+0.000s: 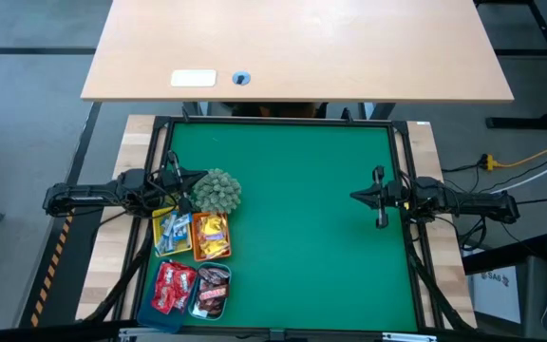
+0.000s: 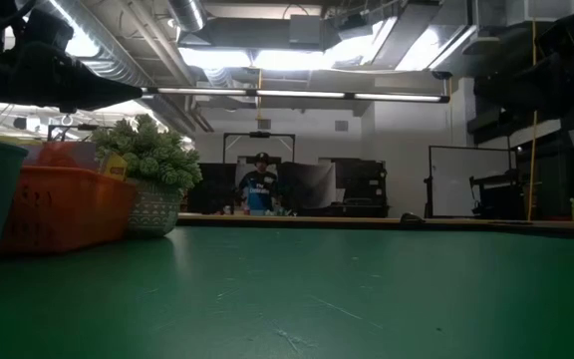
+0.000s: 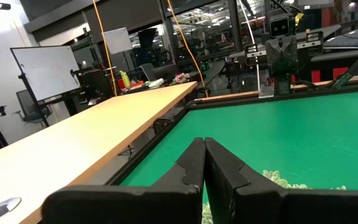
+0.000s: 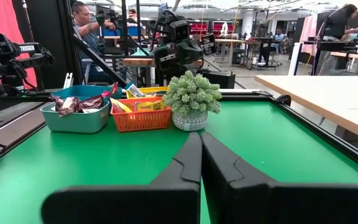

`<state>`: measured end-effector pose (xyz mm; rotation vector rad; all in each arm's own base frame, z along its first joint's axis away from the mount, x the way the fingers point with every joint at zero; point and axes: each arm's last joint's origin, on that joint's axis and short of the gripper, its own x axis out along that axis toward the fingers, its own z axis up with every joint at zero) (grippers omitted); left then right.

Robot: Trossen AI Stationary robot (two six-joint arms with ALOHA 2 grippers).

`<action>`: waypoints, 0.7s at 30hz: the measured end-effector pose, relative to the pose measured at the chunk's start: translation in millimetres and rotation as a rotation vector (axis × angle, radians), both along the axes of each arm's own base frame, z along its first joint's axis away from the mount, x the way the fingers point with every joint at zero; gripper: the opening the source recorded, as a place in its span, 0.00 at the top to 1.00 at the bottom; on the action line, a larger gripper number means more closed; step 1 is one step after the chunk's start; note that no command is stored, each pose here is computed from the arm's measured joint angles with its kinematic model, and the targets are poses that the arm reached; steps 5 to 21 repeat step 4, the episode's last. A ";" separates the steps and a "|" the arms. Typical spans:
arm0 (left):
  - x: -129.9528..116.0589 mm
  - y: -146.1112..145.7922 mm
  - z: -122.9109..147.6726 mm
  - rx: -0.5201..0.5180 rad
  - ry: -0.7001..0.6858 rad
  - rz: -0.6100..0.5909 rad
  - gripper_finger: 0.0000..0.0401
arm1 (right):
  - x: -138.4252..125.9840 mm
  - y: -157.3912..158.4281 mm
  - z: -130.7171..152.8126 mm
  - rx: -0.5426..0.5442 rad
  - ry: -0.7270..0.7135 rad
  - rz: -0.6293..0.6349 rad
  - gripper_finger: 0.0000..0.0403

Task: Sort candy
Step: Return to Home Position

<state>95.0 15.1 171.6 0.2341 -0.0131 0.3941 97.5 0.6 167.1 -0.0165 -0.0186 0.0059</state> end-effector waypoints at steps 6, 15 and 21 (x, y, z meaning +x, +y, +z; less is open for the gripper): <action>0.0 0.0 0.0 0.000 0.000 0.000 1.00 | 0.0 0.0 0.0 0.000 0.000 0.000 1.00; 0.0 0.0 0.0 0.000 0.000 0.000 1.00 | 0.0 0.0 0.0 0.000 0.000 0.000 1.00; 0.0 0.0 0.0 0.000 0.000 0.000 1.00 | 0.0 0.0 0.0 0.000 0.000 0.000 1.00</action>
